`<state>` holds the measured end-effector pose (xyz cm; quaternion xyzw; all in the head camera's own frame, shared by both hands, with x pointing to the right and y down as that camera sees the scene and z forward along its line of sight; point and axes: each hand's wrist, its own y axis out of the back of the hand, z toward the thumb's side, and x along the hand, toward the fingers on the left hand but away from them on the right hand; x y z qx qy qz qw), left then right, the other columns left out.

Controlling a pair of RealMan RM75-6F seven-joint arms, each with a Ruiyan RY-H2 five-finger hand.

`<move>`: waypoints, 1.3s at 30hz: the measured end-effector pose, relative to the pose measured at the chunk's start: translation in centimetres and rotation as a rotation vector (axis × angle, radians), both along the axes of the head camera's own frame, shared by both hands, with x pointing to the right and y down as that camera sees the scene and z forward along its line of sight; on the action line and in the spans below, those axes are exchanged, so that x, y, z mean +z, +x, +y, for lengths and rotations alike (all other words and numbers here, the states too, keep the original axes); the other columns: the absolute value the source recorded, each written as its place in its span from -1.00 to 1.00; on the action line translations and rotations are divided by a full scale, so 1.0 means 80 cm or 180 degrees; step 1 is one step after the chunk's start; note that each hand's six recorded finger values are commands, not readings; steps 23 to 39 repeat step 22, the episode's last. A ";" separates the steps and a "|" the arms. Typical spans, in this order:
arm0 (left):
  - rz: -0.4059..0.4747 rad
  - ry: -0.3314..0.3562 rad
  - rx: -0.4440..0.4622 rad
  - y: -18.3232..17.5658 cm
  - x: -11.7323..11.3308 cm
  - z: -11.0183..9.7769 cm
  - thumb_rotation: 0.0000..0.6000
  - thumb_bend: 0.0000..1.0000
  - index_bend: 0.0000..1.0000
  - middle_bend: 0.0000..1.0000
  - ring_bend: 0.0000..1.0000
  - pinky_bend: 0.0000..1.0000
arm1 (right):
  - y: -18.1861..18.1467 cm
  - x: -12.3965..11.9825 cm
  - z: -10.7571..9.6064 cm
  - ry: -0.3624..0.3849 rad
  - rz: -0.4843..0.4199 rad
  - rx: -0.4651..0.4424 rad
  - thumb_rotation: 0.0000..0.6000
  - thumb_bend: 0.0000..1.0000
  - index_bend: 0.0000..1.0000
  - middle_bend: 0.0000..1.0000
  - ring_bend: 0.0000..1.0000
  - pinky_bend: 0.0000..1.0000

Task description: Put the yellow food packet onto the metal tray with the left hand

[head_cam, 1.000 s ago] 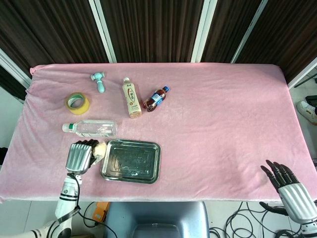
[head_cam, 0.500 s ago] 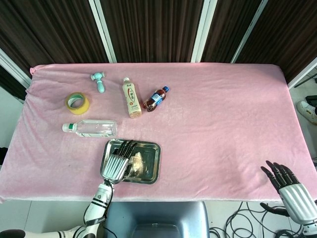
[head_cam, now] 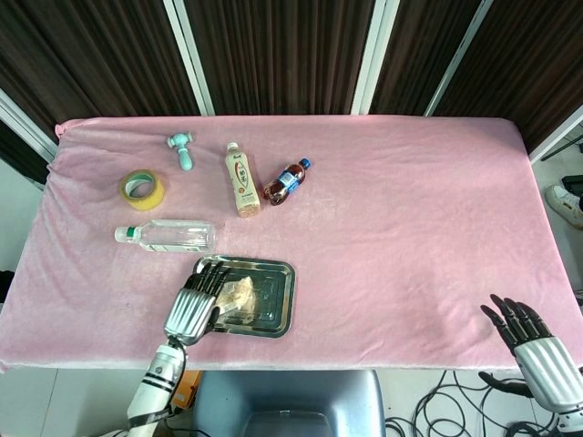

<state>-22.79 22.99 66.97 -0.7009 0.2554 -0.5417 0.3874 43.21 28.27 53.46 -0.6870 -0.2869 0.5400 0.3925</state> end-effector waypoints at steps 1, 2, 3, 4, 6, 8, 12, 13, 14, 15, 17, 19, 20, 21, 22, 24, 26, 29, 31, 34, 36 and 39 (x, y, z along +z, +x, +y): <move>-0.0040 0.0007 0.0000 -0.010 -0.007 0.001 1.00 0.04 -1.00 -1.00 -1.00 -0.59 | 0.000 0.000 0.000 0.0002 -0.0002 0.0001 1.00 -0.95 -1.00 -1.00 -1.00 -0.55; -0.0096 0.0015 0.0000 -0.022 -0.014 0.002 1.00 0.04 -1.00 -1.00 -1.00 -0.59 | 0.000 -0.001 0.000 0.0006 -0.0005 0.0003 1.00 -0.95 -1.00 -1.00 -1.00 -0.55; -0.0181 0.0030 0.0000 -0.040 -0.022 0.004 1.00 0.04 -1.00 -1.00 -1.00 -0.59 | 0.000 -0.001 0.000 0.0013 -0.0013 0.0008 1.00 -0.95 -1.00 -1.00 -1.00 -0.55; -0.0245 0.0046 -0.0010 -0.054 -0.027 0.006 1.00 0.05 -1.00 -1.00 -1.00 -0.59 | 0.000 -0.002 -0.001 0.0020 -0.0019 0.0013 1.00 -0.95 -1.00 -1.00 -1.00 -0.55; -0.0329 0.0095 -0.0073 -0.083 -0.041 0.009 1.00 0.05 -1.00 -1.00 -1.00 -0.59 | 0.001 -0.002 -0.001 0.0026 -0.0017 0.0022 1.00 -0.95 -1.00 -1.00 -1.00 -0.55; -0.0286 0.0134 -0.0152 -0.098 -0.050 0.012 1.00 0.05 -1.00 -1.00 -1.00 -0.60 | 0.001 0.000 -0.001 0.0019 -0.0006 0.0019 1.00 -0.95 -1.00 -1.00 -1.00 -0.55; -0.0099 0.0290 -0.0381 -0.140 -0.075 0.020 1.00 0.05 -0.96 -1.00 -1.00 -0.62 | -0.001 0.003 -0.002 0.0011 0.0029 0.0014 1.00 -0.95 -1.00 -1.00 -1.00 -0.55; -0.0070 0.0335 -0.0435 -0.152 -0.082 0.023 1.00 0.05 -0.95 -1.00 -1.00 -0.62 | -0.001 0.004 -0.002 0.0010 0.0038 0.0016 1.00 -0.95 -1.00 -1.00 -1.00 -0.55; -0.0052 0.0376 -0.0495 -0.166 -0.088 0.027 1.00 0.05 -0.94 -1.00 -1.00 -0.62 | -0.002 0.005 -0.003 0.0010 0.0047 0.0019 1.00 -0.95 -1.00 -1.00 -1.00 -0.55; -0.0045 0.0419 -0.0582 -0.184 -0.096 0.033 1.00 0.05 -0.93 -1.00 -1.00 -0.62 | -0.002 0.006 -0.003 0.0011 0.0059 0.0021 1.00 -0.95 -1.00 -1.00 -1.00 -0.55; -0.0051 0.0472 -0.0713 -0.209 -0.106 0.043 1.00 0.05 -0.91 -1.00 -1.00 -0.63 | -0.003 0.008 -0.004 0.0010 0.0076 0.0027 1.00 -0.95 -1.00 -1.00 -1.00 -0.55; -0.0068 0.0479 -0.0819 -0.233 -0.113 0.054 1.00 0.05 -0.91 -0.99 -1.00 -0.63 | -0.004 0.010 -0.004 0.0006 0.0093 0.0031 1.00 -0.95 -1.00 -1.00 -1.00 -0.55; -0.0087 0.0466 -0.0828 -0.241 -0.114 0.058 1.00 0.05 -0.91 -0.99 -1.00 -0.63 | -0.005 0.011 -0.004 0.0003 0.0100 0.0030 1.00 -0.95 -1.00 -1.00 -1.00 -0.55; -0.0114 0.0442 -0.0818 -0.248 -0.115 0.060 1.00 0.05 -0.91 -0.99 -1.00 -0.63 | -0.005 0.012 -0.004 -0.0001 0.0107 0.0027 1.00 -0.95 -1.00 -1.00 -1.00 -0.55; -0.0122 0.0420 -0.0812 -0.251 -0.115 0.061 1.00 0.06 -0.90 -0.98 -1.00 -0.63 | -0.005 0.012 -0.004 -0.0003 0.0108 0.0026 1.00 -0.95 -1.00 -1.00 -1.00 -0.55; -0.0122 0.0420 -0.0812 -0.251 -0.115 0.061 1.00 0.06 -0.90 -0.98 -1.00 -0.63 | -0.005 0.012 -0.004 -0.0003 0.0108 0.0026 1.00 -0.95 -1.00 -1.00 -1.00 -0.55; -0.0122 0.0420 -0.0812 -0.251 -0.115 0.061 1.00 0.06 -0.90 -0.98 -1.00 -0.63 | -0.005 0.012 -0.004 -0.0003 0.0108 0.0026 1.00 -0.95 -1.00 -1.00 -1.00 -0.55; -0.0122 0.0420 -0.0812 -0.251 -0.115 0.061 1.00 0.06 -0.90 -0.98 -1.00 -0.63 | -0.005 0.012 -0.004 -0.0003 0.0108 0.0026 1.00 -0.95 -1.00 -1.00 -1.00 -0.55; -0.0122 0.0420 -0.0812 -0.251 -0.115 0.061 1.00 0.06 -0.90 -0.98 -1.00 -0.63 | -0.005 0.012 -0.004 -0.0003 0.0108 0.0026 1.00 -0.95 -1.00 -1.00 -1.00 -0.55; -0.0122 0.0420 -0.0812 -0.251 -0.115 0.061 1.00 0.06 -0.90 -0.98 -1.00 -0.63 | -0.005 0.012 -0.004 -0.0003 0.0108 0.0026 1.00 -0.95 -1.00 -1.00 -1.00 -0.55; -0.0122 0.0420 -0.0812 -0.251 -0.115 0.061 1.00 0.06 -0.90 -0.98 -1.00 -0.63 | -0.005 0.012 -0.004 -0.0003 0.0108 0.0026 1.00 -0.95 -1.00 -1.00 -1.00 -0.55; -0.0122 0.0420 -0.0812 -0.251 -0.115 0.061 1.00 0.06 -0.90 -0.98 -1.00 -0.63 | -0.005 0.012 -0.004 -0.0003 0.0108 0.0026 1.00 -0.95 -1.00 -1.00 -1.00 -0.55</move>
